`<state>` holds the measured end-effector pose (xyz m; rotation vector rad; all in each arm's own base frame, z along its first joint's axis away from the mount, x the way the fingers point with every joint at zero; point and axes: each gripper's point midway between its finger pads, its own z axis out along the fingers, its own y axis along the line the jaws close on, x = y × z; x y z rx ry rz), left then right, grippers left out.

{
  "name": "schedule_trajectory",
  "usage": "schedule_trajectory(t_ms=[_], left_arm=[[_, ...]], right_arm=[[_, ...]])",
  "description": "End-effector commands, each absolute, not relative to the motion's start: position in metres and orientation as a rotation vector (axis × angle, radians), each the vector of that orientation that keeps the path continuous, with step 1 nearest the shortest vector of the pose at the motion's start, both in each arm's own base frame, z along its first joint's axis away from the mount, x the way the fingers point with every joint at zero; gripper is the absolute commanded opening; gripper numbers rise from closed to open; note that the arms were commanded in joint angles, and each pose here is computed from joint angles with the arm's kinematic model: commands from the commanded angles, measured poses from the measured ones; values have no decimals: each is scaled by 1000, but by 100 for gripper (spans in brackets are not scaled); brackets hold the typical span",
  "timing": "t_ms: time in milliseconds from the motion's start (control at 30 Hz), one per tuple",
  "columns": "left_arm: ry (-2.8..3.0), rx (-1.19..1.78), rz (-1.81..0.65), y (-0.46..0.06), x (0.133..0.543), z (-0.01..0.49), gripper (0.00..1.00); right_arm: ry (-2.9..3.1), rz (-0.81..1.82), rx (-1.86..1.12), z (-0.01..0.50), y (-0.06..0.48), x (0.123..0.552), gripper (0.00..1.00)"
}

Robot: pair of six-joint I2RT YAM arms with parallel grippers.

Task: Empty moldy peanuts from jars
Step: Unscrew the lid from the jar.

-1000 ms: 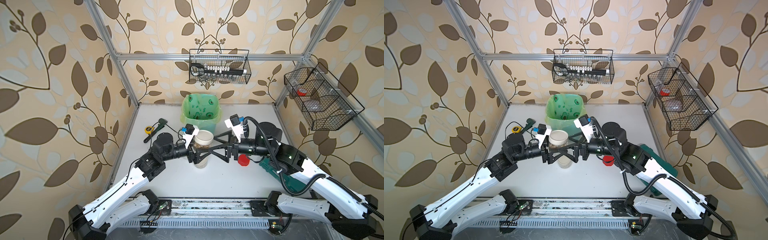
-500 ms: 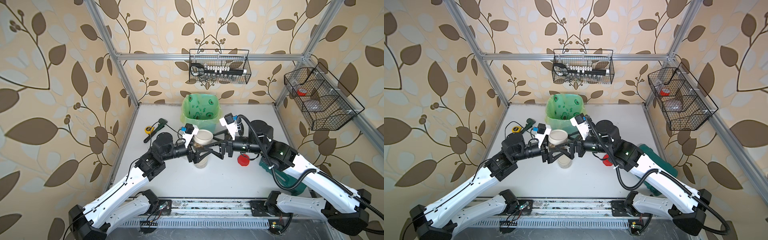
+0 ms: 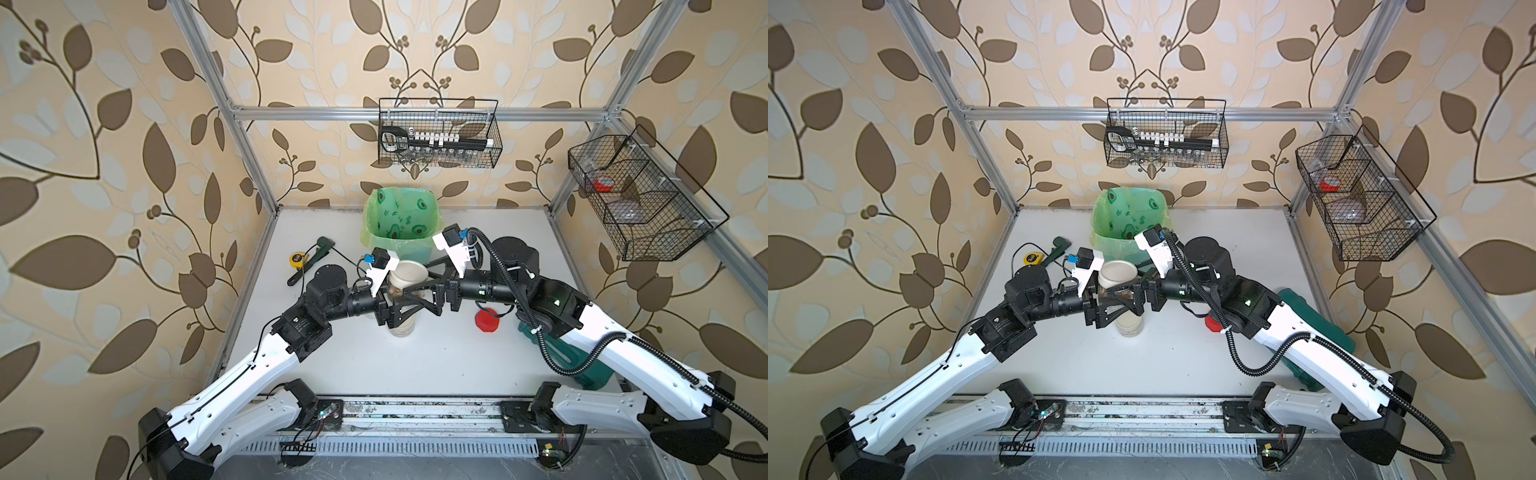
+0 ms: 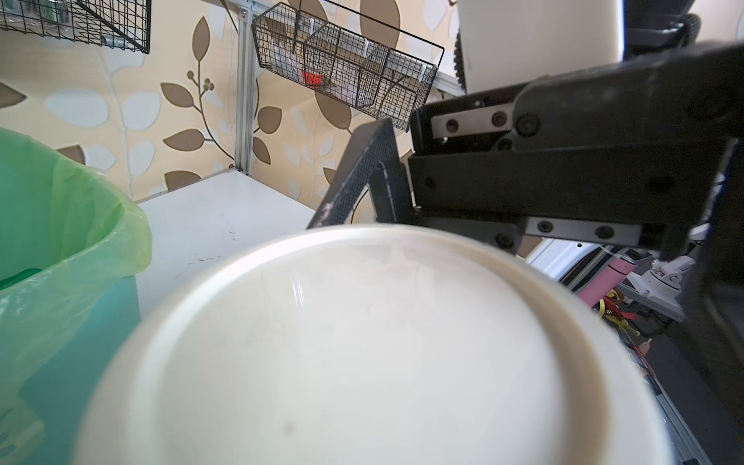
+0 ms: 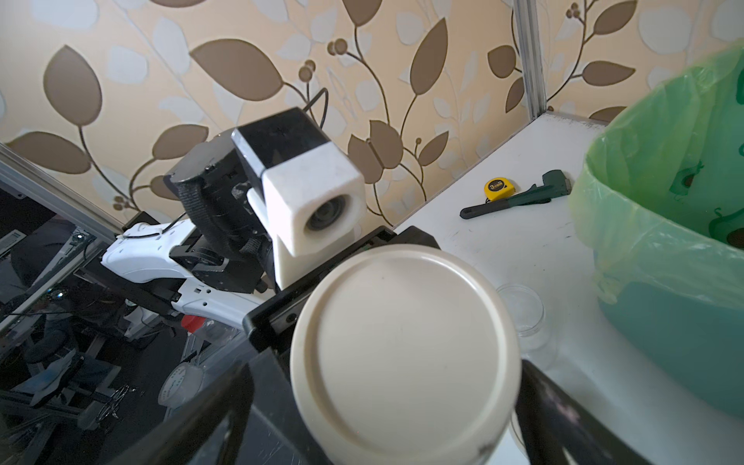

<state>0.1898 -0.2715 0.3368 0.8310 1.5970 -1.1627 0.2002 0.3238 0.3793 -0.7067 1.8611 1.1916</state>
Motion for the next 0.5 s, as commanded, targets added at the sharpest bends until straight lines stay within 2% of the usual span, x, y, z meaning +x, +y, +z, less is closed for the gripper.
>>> schedule_trajectory(t_ms=[0,367,467], left_arm=[[1478,840,-1155,-270,187,369,26],[1488,841,-1169,-274,189,365,26],[1487,841,-1174,-273,188,365,26]], right_arm=[[1792,1146,-691,401,320,202,99],[1786,1117,-685,403,335,212,93],[1782,1129,-695,404,337,211,86]])
